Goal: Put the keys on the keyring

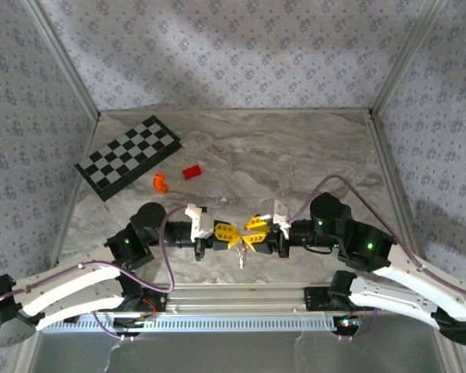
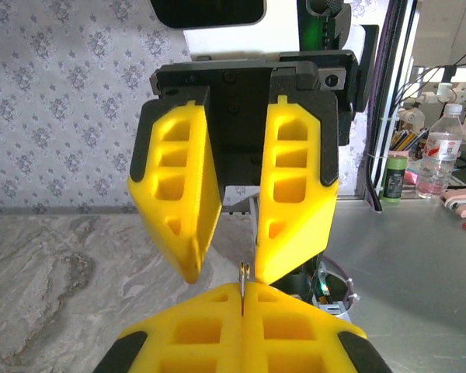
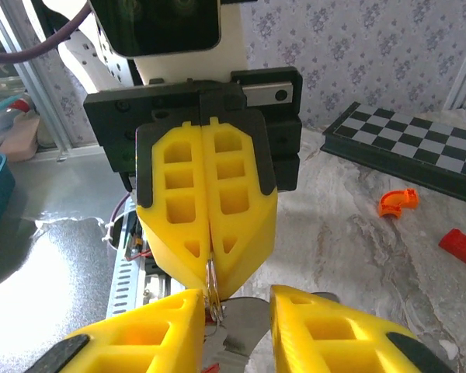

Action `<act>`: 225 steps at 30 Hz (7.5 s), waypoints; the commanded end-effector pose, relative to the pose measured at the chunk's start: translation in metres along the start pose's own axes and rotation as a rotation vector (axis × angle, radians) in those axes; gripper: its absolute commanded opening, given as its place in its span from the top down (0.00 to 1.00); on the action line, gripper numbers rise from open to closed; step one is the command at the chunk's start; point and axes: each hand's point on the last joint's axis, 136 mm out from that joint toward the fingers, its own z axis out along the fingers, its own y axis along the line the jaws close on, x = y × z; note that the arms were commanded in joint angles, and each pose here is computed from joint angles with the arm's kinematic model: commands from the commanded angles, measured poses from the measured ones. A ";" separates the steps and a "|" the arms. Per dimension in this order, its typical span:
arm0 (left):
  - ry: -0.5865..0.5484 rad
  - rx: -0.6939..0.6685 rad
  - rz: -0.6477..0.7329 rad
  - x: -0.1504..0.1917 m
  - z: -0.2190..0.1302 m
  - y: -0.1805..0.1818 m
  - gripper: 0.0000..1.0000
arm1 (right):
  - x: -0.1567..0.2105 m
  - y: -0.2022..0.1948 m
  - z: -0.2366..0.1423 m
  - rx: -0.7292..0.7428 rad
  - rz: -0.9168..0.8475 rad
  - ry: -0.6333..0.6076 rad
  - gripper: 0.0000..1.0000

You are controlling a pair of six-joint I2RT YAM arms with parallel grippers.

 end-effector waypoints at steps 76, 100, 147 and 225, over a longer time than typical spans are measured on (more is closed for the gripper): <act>0.353 -0.106 0.016 0.029 -0.003 0.022 0.91 | 0.033 0.002 0.014 -0.004 -0.041 0.367 1.00; -0.036 -0.004 0.024 -0.035 -0.007 -0.006 1.00 | 0.004 0.003 0.006 0.019 -0.003 0.123 0.65; -0.055 0.049 0.020 -0.033 -0.004 -0.012 1.00 | -0.010 0.003 0.004 0.024 -0.011 -0.031 0.68; 0.016 0.092 0.049 -0.029 0.014 -0.008 1.00 | -0.003 -0.001 -0.012 0.093 -0.031 0.042 0.80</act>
